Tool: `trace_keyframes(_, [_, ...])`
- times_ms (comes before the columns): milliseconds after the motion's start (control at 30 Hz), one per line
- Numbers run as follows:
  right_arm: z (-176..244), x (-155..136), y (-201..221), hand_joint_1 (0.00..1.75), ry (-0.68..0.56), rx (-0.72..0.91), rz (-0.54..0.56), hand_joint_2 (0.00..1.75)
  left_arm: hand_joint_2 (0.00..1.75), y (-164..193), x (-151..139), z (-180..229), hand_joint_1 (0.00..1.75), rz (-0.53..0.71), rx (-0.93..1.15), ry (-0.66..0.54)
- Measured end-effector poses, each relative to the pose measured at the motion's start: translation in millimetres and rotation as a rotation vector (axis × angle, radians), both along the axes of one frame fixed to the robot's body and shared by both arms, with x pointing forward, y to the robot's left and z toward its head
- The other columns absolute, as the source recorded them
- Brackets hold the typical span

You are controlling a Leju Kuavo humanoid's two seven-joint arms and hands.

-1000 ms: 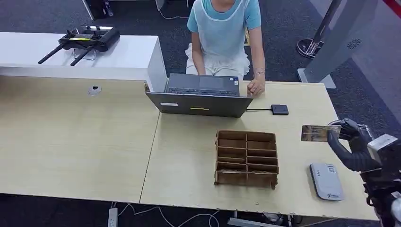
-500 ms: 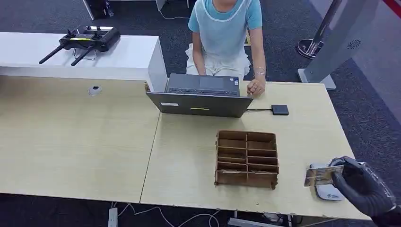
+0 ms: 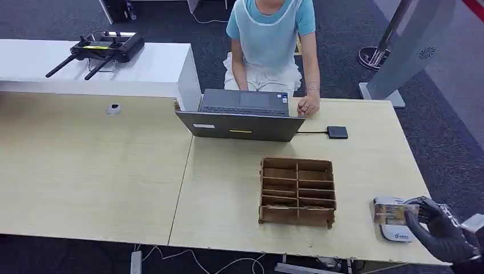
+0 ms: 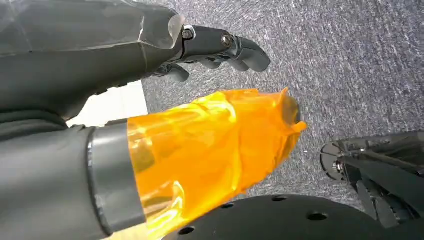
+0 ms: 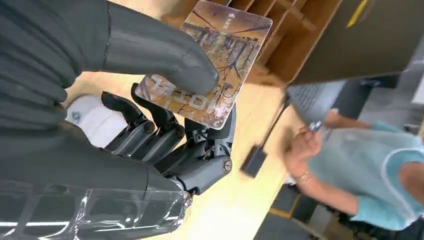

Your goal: Pass the card to the sensor for recognition and then transmit it.

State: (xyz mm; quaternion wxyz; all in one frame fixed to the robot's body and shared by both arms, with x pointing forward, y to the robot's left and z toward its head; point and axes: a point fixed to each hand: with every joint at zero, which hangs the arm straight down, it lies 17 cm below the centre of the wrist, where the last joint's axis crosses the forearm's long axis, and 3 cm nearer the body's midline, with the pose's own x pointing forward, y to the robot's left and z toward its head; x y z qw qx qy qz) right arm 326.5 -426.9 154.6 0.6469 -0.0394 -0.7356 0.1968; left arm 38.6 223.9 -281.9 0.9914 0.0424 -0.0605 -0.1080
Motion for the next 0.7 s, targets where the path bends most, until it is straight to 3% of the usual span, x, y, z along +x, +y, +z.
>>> trace_keyframes(700, [-45, -5, -87, 1.75, 0.079, 0.032, -0.258, 1.75, 0.00, 2, 0, 0, 0.00, -0.007, 0.008, -0.005])
